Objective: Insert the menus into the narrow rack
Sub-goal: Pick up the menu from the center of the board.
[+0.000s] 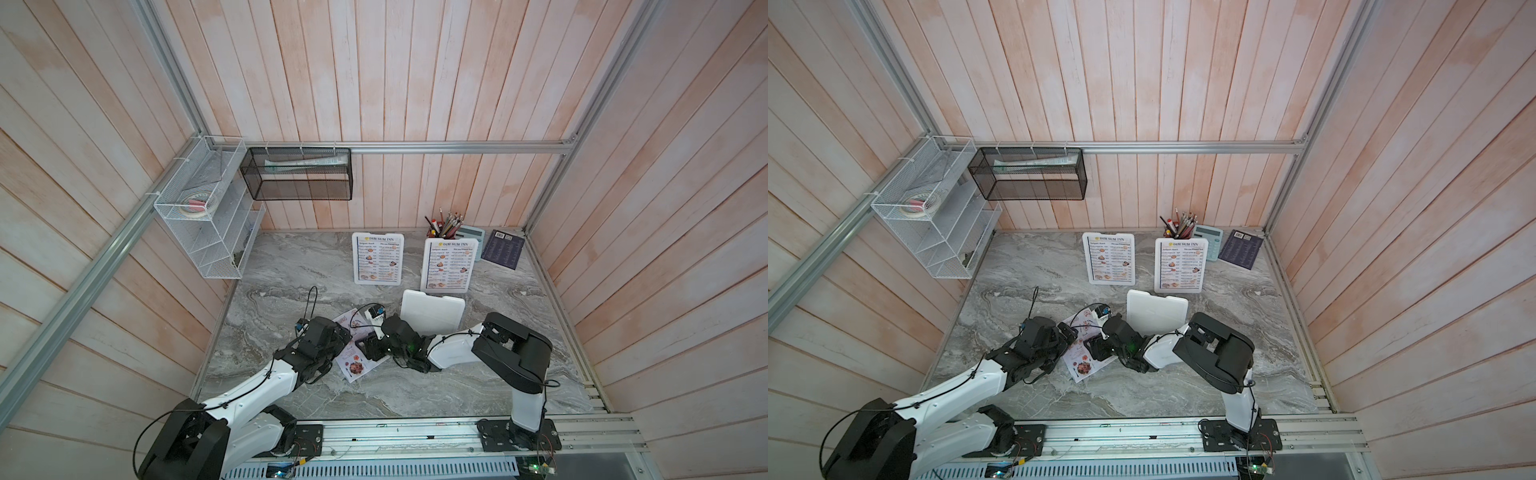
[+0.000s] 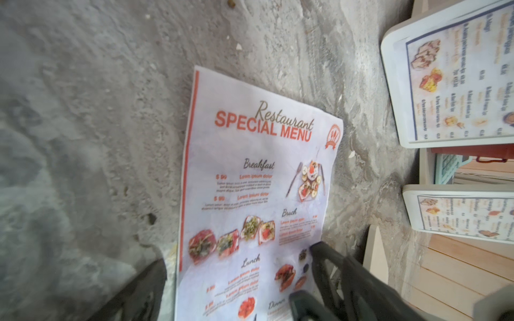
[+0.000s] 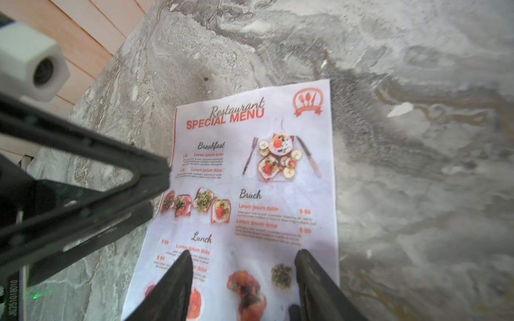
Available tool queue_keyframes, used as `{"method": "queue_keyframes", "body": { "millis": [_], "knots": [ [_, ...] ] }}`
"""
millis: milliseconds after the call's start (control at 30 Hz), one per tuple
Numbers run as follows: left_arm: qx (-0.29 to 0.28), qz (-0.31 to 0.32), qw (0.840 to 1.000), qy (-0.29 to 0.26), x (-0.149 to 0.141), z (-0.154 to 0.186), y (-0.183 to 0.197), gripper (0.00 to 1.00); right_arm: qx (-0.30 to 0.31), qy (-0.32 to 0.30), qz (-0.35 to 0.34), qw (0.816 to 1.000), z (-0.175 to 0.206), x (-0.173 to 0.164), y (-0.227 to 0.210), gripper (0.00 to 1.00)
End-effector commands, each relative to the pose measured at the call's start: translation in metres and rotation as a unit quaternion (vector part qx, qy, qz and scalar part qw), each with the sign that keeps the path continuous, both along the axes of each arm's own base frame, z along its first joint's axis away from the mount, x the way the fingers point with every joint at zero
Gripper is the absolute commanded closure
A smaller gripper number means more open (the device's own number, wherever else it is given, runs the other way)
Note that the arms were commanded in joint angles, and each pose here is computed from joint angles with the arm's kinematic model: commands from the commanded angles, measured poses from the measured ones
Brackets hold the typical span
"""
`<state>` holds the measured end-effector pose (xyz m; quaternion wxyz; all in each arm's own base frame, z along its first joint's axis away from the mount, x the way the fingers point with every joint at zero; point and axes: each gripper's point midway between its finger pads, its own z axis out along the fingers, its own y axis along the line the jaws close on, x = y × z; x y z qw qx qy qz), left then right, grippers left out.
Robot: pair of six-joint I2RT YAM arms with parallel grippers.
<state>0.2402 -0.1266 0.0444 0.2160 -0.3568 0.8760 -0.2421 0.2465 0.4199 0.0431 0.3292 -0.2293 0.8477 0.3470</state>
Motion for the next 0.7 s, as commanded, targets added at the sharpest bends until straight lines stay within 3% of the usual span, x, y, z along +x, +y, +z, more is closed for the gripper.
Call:
{"method": "queue_keyframes", "body": {
  "millis": [0, 333, 667],
  "knots": [
    [0.051, -0.007, 0.993, 0.103, -0.052, -0.037, 0.026, 0.00, 0.010, -0.025, -0.024, 0.999, 0.022, 0.018, -0.006, 0.39],
    [-0.023, -0.049, 0.996, 0.064, -0.048, -0.044, -0.001, 0.00, -0.003, 0.011, -0.018, 1.000, -0.010, 0.020, 0.000, 0.40],
    [0.005, -0.056, 0.993, 0.102, -0.037, -0.069, -0.003, 0.00, -0.003, 0.025, 0.002, 1.000, -0.019, 0.004, 0.011, 0.40]
  ]
}}
